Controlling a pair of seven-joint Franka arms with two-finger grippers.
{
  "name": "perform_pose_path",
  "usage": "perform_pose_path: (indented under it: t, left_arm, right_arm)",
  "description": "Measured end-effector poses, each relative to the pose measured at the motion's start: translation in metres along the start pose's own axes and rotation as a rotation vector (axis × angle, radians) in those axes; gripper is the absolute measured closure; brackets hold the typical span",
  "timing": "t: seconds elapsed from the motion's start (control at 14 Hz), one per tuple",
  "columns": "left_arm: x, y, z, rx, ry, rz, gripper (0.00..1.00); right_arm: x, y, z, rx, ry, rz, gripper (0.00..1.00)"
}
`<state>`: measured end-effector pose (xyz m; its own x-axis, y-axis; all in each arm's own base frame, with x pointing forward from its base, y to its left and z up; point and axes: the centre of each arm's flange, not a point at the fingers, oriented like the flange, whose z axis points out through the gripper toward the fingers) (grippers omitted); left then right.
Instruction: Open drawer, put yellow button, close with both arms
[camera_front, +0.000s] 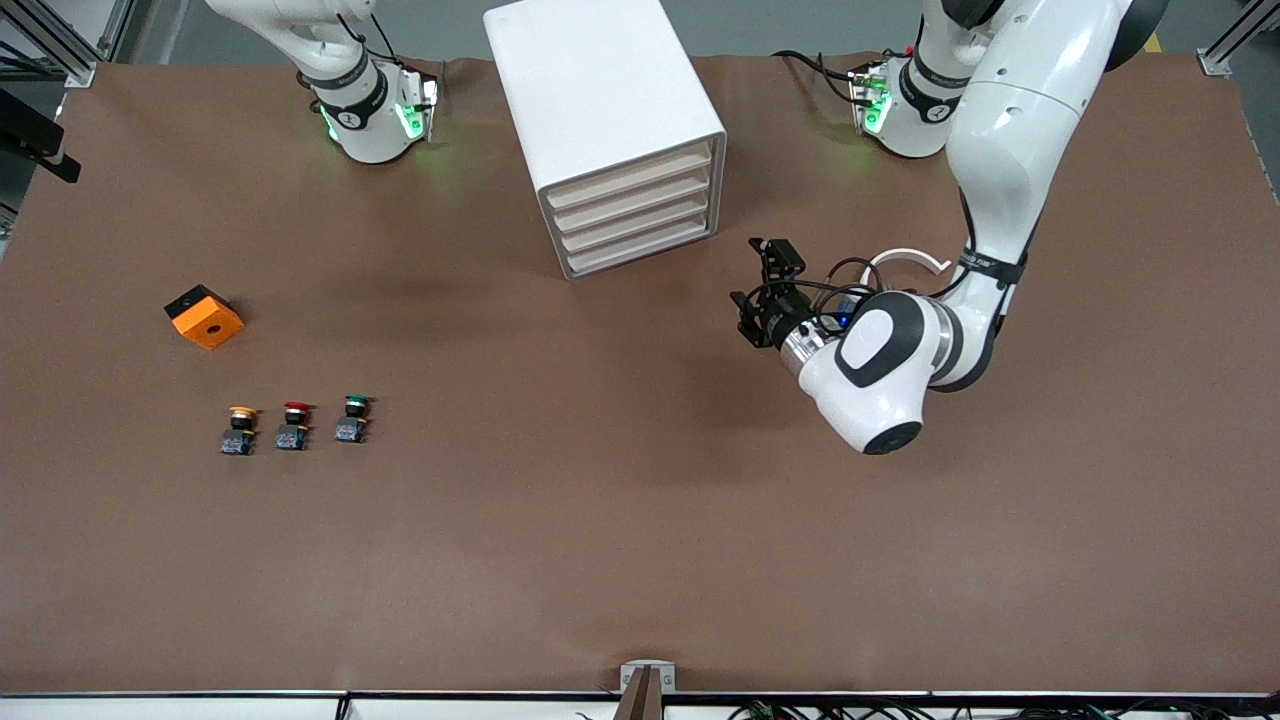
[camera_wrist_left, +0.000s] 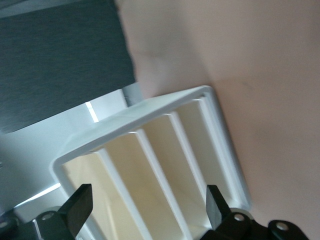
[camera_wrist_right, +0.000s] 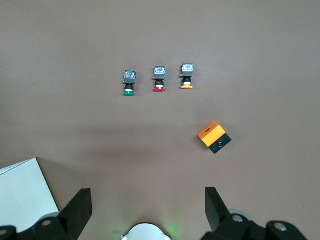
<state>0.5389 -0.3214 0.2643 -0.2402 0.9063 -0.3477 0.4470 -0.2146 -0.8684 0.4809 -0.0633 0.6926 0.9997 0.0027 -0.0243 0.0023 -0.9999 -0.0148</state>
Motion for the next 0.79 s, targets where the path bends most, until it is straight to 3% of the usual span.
perform_pose_path:
  t: [0.43, 0.57, 0.79]
  left_arm:
    - [-0.01, 0.009, 0.056, 0.178, 0.0, -0.134, 0.0]
    - [-0.019, 0.01, 0.072, 0.204, 0.004, -0.133, 0.2]
    - [-0.029, 0.008, 0.086, 0.229, 0.003, -0.158, 0.3]
  right_arm:
    - [0.0, 0.0, 0.0, 0.0, -0.001, -0.001, 0.0]
    - [0.0, -0.002, 0.0, -0.001, -0.001, -0.005, 0.0]
    - [0.0, -0.004, 0.0, -0.002, -0.001, -0.009, 0.0]
